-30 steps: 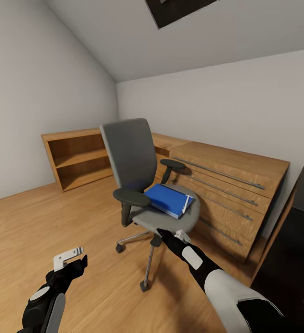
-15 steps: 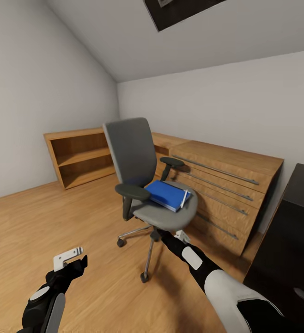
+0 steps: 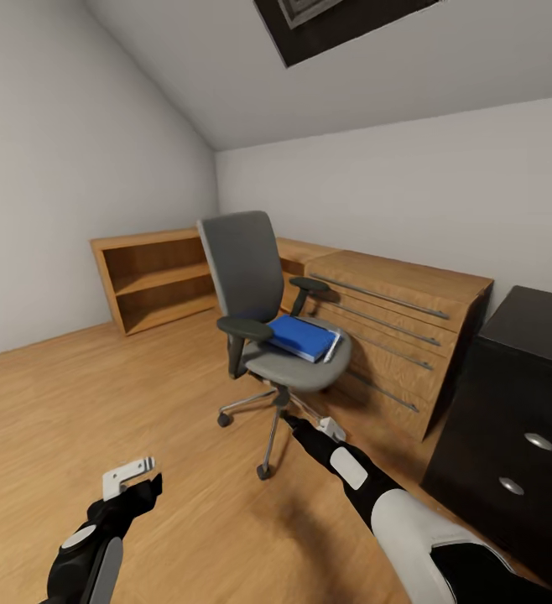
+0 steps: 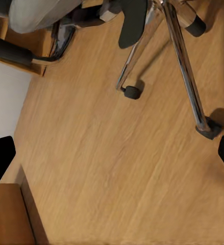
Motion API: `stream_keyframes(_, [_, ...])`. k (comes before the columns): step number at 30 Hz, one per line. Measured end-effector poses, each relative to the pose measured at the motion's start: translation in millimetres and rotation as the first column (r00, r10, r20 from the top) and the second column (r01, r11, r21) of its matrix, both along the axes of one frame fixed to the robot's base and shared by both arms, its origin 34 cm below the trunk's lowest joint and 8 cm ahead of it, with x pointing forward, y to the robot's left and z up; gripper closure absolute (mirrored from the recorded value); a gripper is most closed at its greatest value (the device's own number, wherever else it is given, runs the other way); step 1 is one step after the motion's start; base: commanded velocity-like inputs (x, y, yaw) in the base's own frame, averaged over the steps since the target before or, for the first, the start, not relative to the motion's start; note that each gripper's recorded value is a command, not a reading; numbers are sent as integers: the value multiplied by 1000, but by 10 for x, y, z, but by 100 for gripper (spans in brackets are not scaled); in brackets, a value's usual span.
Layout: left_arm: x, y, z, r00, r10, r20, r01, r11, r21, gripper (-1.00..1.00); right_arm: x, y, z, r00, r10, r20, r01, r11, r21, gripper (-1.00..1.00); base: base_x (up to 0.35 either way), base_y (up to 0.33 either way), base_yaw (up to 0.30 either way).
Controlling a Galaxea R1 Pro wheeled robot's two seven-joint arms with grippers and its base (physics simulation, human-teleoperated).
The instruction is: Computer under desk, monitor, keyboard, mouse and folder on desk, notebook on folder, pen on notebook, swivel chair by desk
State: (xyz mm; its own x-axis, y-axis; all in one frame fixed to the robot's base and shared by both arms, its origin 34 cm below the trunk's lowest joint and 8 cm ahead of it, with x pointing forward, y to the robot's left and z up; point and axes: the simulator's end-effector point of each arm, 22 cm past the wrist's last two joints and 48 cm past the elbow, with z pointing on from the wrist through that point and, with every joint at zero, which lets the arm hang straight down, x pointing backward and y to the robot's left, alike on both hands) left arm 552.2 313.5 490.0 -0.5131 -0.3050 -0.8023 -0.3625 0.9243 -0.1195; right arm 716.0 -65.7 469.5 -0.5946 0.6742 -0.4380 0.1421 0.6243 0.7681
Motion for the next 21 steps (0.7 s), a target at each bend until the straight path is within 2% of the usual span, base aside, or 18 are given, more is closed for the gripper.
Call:
stream_keyframes(2, [-10, -25, -50, 1000, -5, -10, 5, 1000, -2, -100, 1, -3, -1, 1000, -1, 1, 1, 1000, -2, -100, -295, 0, 0])
stream_keyframes(3, [-54, -57, -202, 999, -11, -43, 11, 1000, -7, -100, -2, -5, -6, 1000, -1, 0, 1, 1000, -4, -100, -105, 0, 0])
stream_keyframes(4, [-180, -83, -565, 993, -19, -116, 18, 1000, -12, -100, -35, -5, -59, 1000, 1, -11, -1, 1000, -9, -100, -84, 0, 0])
stream_keyframes(5, [-218, -85, -667, 991, -21, -133, 19, 1000, -11, -100, -48, -7, -79, 1000, 1, -15, -1, 1000, -11, -100, -34, 0, 0])
stream_keyframes(7, [-218, -135, -797, 992, -32, -119, 32, 999, 3, -100, -130, -48, -229, 1000, 0, -30, -1, 999, -48, -100, -17, 0, 0])
stream_keyframes(8, [-250, -235, -946, 991, -50, -123, 52, 999, 10, -100, -289, -135, -475, 999, 28, -36, -34, 985, -166, -100, -5, 0, 0])
stream_keyframes(10, [-317, -269, -1055, 987, -57, -150, 59, 998, 9, -100, -407, -192, -605, 997, 64, -35, -71, 963, -260, -100, -3, 0, 0])
stream_keyframes(11, [-335, -273, -1074, 986, -58, -159, 60, 998, 9, -100, -426, -207, -613, 997, 72, -31, -78, 956, -281, -100, -2, 0, 0])
stream_keyframes(13, [-568, -171, -1378, 967, -57, -247, 65, 998, 21, -100, -755, -331, -906, 998, 69, -9, -67, 927, -369, -100, 0, 0, 0])
stream_keyframes(14, [-735, -46, -1620, 970, -31, -242, 45, 998, 50, -100, -998, -565, -1065, 997, 48, 63, -15, 891, -454, -100, 0, 0, 0])
stream_keyframes(16, [-726, -11, -1596, 980, -17, -199, 30, 997, 66, -100, -1027, -614, -1039, 996, 51, 79, -7, 881, -473, -100, 0, 0, 0])
stream_keyframes(21, [-685, 6, -1474, 985, -10, -174, 22, 997, 73, -100, -1010, -632, -932, 995, 53, 85, -5, 877, -480, -100, 0, 0, 0])
